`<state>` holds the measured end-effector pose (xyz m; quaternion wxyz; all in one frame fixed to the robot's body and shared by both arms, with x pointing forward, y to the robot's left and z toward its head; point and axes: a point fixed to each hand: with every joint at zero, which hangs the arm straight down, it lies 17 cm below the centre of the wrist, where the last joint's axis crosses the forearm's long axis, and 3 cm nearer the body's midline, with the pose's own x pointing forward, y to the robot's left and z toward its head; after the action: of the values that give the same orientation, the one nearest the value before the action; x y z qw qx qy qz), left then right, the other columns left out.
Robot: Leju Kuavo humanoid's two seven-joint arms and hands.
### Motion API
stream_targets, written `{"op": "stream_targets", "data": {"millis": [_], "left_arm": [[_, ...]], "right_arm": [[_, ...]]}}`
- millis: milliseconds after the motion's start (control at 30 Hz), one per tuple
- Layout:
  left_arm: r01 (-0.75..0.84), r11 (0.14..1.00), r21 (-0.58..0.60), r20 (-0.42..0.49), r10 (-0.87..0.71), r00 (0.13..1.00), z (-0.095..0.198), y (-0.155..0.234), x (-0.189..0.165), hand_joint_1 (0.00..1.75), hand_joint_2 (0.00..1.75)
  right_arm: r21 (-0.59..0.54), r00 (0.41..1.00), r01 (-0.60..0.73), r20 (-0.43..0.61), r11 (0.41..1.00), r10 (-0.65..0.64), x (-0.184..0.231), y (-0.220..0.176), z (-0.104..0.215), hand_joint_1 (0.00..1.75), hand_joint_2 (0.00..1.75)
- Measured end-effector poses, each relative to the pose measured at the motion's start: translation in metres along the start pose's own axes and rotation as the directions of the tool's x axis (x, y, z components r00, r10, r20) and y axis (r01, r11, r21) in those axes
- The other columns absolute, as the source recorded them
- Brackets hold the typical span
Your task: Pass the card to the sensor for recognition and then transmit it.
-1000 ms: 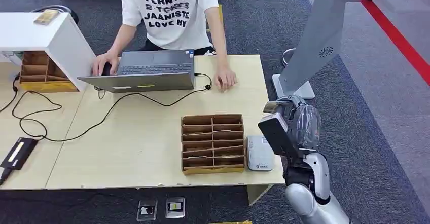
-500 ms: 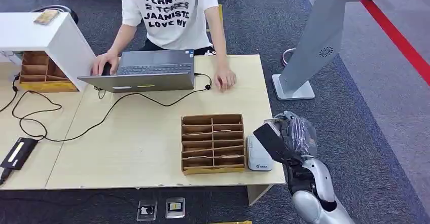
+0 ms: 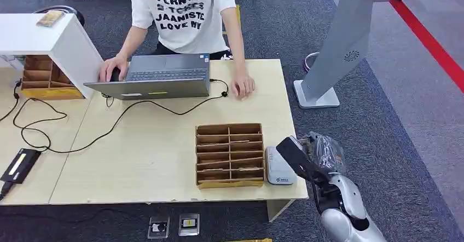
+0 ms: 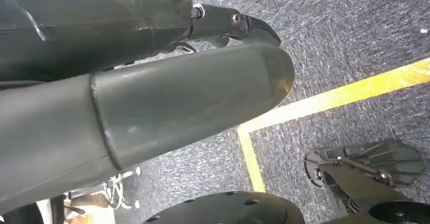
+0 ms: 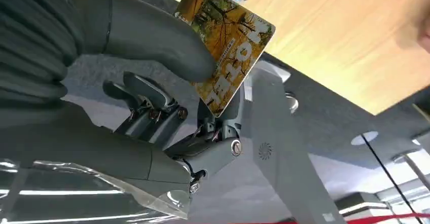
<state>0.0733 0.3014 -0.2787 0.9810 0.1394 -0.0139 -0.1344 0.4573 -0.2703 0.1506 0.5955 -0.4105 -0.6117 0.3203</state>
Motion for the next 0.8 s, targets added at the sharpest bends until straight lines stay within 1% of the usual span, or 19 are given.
{"op": "stream_targets", "data": {"millis": [167,400,567,800], "left_arm": [[-0.004,1.000,0.004,-0.008,0.004,1.000,0.000,0.001,-0.001,0.00,0.00],[-0.005,1.000,0.004,-0.010,0.005,1.000,0.000,0.001,-0.002,0.00,0.00],[-0.010,1.000,0.003,-0.012,0.010,1.000,0.000,0.000,-0.002,0.00,0.00],[-0.010,1.000,0.005,-0.012,0.011,1.000,0.000,0.001,-0.002,0.00,0.00]], "right_arm": [[0.062,0.997,-0.049,-0.051,0.997,0.052,-0.014,0.012,0.001,1.75,1.75],[0.104,0.996,-0.050,-0.074,0.993,0.058,-0.019,0.018,0.000,1.75,1.75],[0.161,0.997,0.048,-0.071,0.986,-0.037,-0.012,0.028,0.000,1.75,1.75],[0.181,0.993,0.117,-0.053,0.977,-0.109,-0.002,0.031,-0.009,1.75,1.75]]}}
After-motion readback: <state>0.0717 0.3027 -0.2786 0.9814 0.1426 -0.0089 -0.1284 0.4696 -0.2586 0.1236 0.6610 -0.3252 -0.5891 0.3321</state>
